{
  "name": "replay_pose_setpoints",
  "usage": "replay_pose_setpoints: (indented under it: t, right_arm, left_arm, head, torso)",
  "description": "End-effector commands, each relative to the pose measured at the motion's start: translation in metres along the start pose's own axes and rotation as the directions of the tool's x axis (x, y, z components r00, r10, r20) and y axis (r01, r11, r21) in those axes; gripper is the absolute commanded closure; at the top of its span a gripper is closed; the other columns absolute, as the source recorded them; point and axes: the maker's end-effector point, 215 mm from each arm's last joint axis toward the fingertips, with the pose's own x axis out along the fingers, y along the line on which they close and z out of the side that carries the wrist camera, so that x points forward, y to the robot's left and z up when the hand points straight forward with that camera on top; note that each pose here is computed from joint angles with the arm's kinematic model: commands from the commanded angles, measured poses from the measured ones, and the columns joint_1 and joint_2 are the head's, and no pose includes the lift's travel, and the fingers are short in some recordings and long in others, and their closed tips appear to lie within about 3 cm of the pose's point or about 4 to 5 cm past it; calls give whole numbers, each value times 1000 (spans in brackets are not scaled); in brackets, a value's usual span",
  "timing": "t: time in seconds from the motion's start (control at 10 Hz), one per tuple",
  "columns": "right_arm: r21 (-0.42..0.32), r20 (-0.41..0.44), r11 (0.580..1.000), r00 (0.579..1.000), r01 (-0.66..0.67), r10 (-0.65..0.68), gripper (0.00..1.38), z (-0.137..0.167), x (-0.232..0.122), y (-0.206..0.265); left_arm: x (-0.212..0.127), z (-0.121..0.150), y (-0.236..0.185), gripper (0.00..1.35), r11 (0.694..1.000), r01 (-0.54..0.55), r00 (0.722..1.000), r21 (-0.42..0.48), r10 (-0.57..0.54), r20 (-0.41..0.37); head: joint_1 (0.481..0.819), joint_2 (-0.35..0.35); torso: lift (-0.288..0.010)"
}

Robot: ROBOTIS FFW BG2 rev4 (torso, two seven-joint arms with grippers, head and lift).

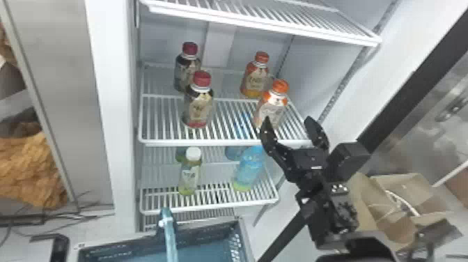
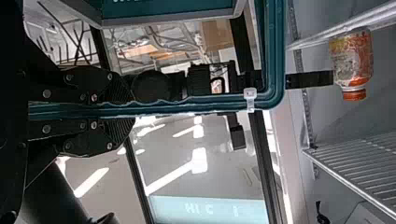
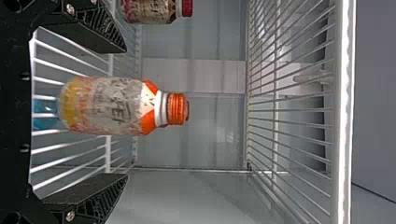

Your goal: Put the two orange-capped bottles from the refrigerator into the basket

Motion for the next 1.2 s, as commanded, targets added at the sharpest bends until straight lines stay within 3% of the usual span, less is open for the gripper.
replay_pose_setpoints:
  t: [0.0,0.7,0.9,1.1]
  right_arm:
    - [-11,3,1000,1000,9,-9,102,-2,14,-6]
    - [-29,-9,999,1000,20,-20,131,-16,61,-17]
    - [-9,-29,1000,1000,-1,1,456,-29,74,-17]
    - [-8,-19,1000,1000,-17,17,650,-24,82,-11]
  left_arm:
    - [0,0,0,1197,1000,0,1000,0,0,0]
    - [-2,0,1,1197,1000,-3,1000,-3,3,3]
    - [-3,0,2,1197,1000,-4,1000,-5,4,5]
    - [-2,-1,1,1197,1000,-3,1000,-3,3,3]
  head:
    - [695,-350]
    - [695,-350]
    - [695,-350]
    - [695,-350]
  torso:
    - [-40]
    - [-40]
    - [-40]
    - [-40]
